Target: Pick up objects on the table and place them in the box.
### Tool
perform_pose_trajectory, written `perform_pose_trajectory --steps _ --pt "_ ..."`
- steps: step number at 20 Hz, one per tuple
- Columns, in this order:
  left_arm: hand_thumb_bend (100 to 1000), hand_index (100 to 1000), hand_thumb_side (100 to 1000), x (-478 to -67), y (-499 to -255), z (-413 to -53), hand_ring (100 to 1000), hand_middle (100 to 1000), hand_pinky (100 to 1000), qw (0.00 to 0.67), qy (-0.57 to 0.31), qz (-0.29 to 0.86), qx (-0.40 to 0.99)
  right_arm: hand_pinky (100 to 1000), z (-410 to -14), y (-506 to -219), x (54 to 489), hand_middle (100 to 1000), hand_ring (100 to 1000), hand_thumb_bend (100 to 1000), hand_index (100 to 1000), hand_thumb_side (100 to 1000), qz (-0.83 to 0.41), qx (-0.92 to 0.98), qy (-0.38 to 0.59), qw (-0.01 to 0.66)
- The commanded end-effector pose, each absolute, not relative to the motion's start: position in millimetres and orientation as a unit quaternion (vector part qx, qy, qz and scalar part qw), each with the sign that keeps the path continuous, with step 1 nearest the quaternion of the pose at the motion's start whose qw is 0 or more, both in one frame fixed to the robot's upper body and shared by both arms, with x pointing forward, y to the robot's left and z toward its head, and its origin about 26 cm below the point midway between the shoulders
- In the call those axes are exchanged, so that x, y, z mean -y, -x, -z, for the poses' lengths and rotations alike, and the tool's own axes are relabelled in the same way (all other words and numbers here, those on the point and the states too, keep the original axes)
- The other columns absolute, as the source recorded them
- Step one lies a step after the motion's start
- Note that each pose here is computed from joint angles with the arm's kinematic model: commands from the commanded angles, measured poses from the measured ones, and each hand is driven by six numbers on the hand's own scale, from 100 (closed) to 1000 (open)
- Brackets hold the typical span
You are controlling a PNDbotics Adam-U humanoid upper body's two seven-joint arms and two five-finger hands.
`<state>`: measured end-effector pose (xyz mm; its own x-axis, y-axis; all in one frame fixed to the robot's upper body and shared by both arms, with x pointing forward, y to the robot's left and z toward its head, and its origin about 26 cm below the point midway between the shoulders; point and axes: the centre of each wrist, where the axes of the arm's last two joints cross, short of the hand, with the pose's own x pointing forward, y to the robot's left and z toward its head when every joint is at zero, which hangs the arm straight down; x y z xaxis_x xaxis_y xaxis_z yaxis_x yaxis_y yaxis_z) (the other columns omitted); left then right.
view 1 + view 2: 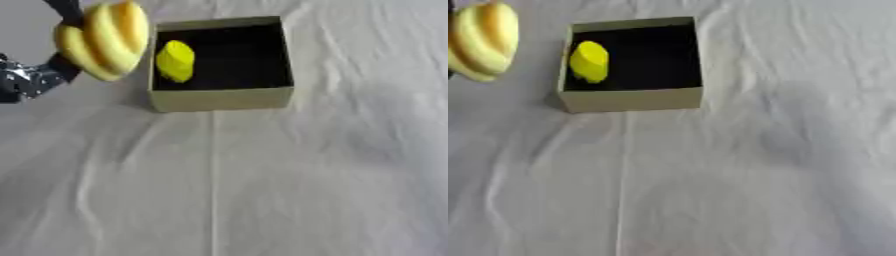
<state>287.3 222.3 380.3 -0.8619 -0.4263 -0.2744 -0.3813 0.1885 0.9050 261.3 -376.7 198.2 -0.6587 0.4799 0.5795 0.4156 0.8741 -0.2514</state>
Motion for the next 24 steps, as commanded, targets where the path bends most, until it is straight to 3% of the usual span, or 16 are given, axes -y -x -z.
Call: perform_pose_trajectory --steps 1,4,13,20,24 --pt "100 534 100 -209 -286 -392 587 512 648 0.018 -0.242 0.573 0.783 914 -210 -260 377 417 768 100 721 578 -0.061 0.914 0.246 0.316" --pt "100 540 100 -191 -306 -396 591 518 656 0.025 -0.215 0.578 0.787 913 -213 -261 376 419 768 100 722 583 -0.064 0.918 0.239 0.311" --pt "100 552 100 -170 -411 -360 600 532 663 0.093 -0.247 0.599 0.756 913 -216 -266 369 419 768 100 721 577 -0.071 0.927 0.211 0.301" --pt "100 584 100 -177 -449 -330 624 560 687 0.128 -0.264 0.595 0.749 915 -215 -267 366 415 768 100 719 583 -0.066 0.927 0.202 0.308" --pt "100 672 100 -179 -457 -320 689 625 733 0.133 -0.268 0.601 0.741 914 -215 -268 366 416 768 100 720 583 -0.063 0.928 0.200 0.309"
